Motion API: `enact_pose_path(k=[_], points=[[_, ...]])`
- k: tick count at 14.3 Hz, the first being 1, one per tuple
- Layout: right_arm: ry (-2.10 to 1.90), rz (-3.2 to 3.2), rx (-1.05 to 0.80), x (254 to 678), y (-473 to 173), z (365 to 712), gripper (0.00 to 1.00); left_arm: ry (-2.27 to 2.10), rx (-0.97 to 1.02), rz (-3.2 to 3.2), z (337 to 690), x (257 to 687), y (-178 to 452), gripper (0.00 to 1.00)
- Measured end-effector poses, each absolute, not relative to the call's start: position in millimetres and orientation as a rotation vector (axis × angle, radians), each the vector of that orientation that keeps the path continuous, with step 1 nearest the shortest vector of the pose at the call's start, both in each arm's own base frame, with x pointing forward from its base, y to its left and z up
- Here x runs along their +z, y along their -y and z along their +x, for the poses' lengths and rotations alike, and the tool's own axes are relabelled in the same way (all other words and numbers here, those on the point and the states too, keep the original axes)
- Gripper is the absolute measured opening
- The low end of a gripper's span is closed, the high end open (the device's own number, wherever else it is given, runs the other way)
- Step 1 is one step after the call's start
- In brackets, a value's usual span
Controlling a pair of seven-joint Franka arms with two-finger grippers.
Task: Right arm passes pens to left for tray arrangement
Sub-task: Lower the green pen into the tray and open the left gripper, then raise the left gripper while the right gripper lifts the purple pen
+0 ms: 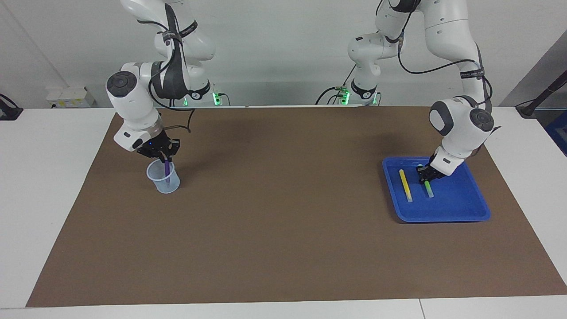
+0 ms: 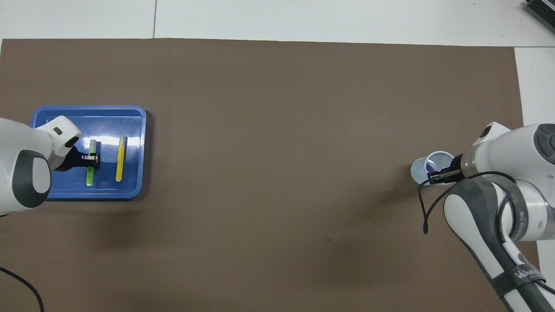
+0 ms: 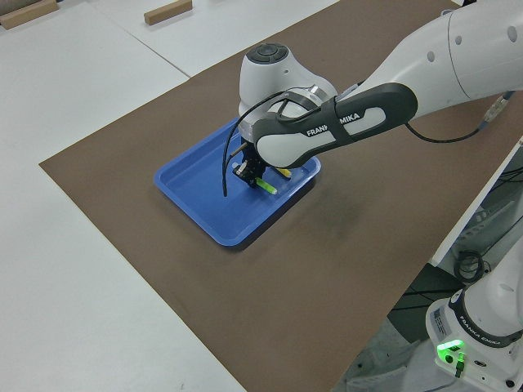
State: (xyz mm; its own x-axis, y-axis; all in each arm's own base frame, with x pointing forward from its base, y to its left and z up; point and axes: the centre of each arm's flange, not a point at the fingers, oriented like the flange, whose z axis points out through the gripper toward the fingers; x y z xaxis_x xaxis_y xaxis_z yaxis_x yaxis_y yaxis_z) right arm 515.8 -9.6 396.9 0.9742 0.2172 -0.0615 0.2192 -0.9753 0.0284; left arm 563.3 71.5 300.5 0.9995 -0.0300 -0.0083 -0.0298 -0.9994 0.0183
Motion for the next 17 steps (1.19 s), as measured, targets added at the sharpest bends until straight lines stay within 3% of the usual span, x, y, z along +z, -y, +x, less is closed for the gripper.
enact_pose_path(k=[1, 3, 5, 7, 12, 15, 17], points=[[-0.408, 3.071, -0.084, 399, 14, 517, 0.20, 0.049, -0.012, 3.123, 563, 301, -71, 0.19], [-0.528, 3.013, -0.068, 408, 23, 522, 0.19, 0.052, -0.009, 3.123, 564, 301, -71, 0.36], [-0.628, 2.964, -0.040, 420, 27, 529, 0.19, 0.053, -0.009, 3.123, 564, 300, -70, 0.41], [-0.731, 2.922, -0.010, 429, 28, 536, 0.19, 0.054, -0.011, 3.122, 564, 299, -70, 0.59], [-0.809, 2.892, 0.040, 439, 33, 554, 0.19, 0.046, -0.057, 3.110, 574, 316, -70, 0.60], [-0.796, 2.916, 0.035, 439, 33, 554, 0.19, 0.011, -0.095, 3.073, 587, 346, -69, 0.71], [-0.755, 2.994, 0.015, 443, 30, 552, 0.19, -0.018, -0.126, 3.063, 592, 362, -68, 0.89]])
